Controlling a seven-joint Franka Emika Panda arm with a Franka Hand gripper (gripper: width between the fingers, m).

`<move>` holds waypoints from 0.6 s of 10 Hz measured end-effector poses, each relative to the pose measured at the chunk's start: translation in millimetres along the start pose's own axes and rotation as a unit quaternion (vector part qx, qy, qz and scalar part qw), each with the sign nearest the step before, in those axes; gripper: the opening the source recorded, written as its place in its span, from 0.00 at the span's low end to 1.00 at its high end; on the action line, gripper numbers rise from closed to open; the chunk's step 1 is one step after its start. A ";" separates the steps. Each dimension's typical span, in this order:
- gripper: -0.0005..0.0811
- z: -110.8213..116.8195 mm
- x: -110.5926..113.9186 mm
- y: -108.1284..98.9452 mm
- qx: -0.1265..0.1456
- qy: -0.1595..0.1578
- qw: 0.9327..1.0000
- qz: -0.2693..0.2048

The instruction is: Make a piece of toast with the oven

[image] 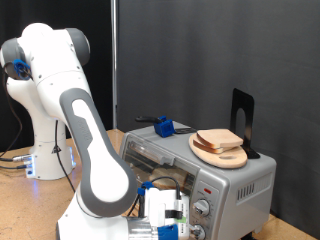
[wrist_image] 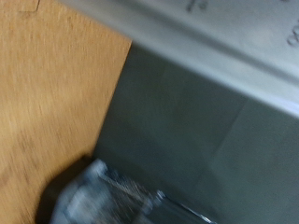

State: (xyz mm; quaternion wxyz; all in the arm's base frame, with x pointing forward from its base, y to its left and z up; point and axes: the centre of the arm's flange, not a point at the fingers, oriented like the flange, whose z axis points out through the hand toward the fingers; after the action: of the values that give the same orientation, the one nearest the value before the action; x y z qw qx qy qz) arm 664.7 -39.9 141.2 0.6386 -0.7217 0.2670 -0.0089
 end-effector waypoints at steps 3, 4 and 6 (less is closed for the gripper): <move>0.23 -7.3 -1.5 -6.4 -0.045 -0.027 0.993 0.104; 0.23 -9.3 -2.1 -8.8 -0.052 -0.029 0.991 0.119; 0.42 -11.7 -2.8 -11.6 -0.057 -0.032 0.988 0.137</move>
State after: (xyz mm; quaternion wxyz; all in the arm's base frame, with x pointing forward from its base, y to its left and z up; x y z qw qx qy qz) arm 662.5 -49.0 155.0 0.6000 -0.7134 0.3426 0.1169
